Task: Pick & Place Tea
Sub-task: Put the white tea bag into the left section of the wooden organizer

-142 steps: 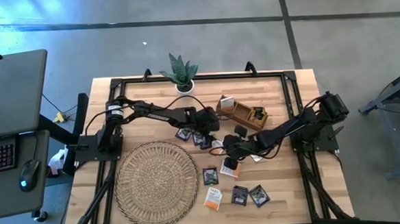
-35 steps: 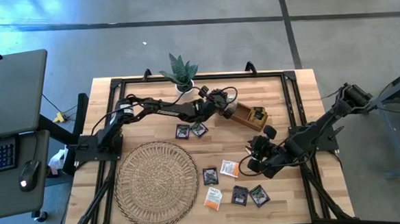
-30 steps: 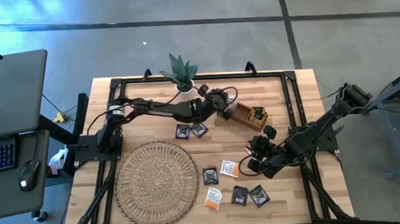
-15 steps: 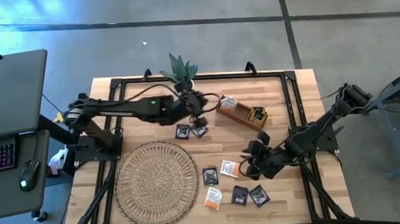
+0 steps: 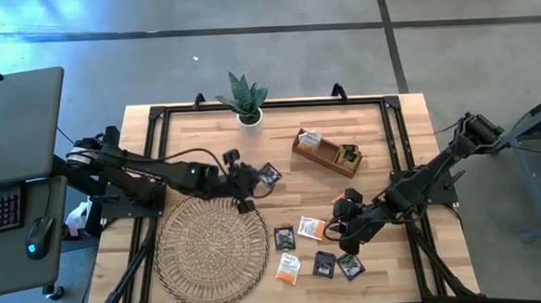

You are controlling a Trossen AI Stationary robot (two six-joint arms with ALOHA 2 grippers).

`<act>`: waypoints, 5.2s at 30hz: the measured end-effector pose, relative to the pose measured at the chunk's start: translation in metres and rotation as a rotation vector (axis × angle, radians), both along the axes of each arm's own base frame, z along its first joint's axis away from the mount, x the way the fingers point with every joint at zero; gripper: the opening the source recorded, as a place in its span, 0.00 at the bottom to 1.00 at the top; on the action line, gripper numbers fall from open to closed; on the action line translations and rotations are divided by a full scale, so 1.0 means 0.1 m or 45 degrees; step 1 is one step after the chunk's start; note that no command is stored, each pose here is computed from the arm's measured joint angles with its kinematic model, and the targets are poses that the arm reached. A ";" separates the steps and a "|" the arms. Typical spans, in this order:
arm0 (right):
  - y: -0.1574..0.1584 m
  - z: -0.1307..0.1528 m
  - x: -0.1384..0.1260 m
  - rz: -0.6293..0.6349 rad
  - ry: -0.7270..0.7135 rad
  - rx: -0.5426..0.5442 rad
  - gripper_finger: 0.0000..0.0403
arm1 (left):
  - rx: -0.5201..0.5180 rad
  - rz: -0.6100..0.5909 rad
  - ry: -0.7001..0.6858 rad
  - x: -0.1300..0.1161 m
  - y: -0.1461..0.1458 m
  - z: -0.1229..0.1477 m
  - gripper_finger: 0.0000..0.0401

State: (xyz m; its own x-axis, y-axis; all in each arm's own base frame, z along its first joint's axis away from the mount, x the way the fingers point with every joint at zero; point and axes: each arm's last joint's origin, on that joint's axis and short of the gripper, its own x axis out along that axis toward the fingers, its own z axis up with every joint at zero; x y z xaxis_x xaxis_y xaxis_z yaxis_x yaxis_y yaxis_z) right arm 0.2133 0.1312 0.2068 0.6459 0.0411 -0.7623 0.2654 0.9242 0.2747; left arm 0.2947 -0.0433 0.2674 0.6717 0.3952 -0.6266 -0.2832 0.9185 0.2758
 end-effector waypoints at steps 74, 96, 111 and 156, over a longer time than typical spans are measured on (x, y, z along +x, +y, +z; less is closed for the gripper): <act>-0.06 0.17 0.20 0.215 -0.343 -0.532 0.23 | -0.214 -0.353 0.030 0.22 -0.13 -0.08 0.36; -0.64 -0.69 0.85 0.368 0.004 -0.217 0.49 | -0.157 -0.288 0.110 0.17 -0.10 -0.13 0.36; -0.64 -1.03 0.85 0.358 0.196 -0.250 0.35 | -0.154 -0.261 0.110 0.16 -0.10 -0.13 0.36; -2.12 -0.72 0.92 -1.262 -0.168 -0.824 0.01 | -0.156 -0.257 0.107 0.16 -0.10 -0.13 0.36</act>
State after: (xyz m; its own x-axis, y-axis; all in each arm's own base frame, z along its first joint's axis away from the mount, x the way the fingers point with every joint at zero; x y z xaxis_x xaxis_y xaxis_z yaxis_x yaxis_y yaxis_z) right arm 0.3057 -0.0811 0.1345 0.2538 -0.8882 -0.3829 0.9470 0.3088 -0.0886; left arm 0.3111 -0.0529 0.2542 0.6727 0.1761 -0.7187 -0.0715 0.9822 0.1738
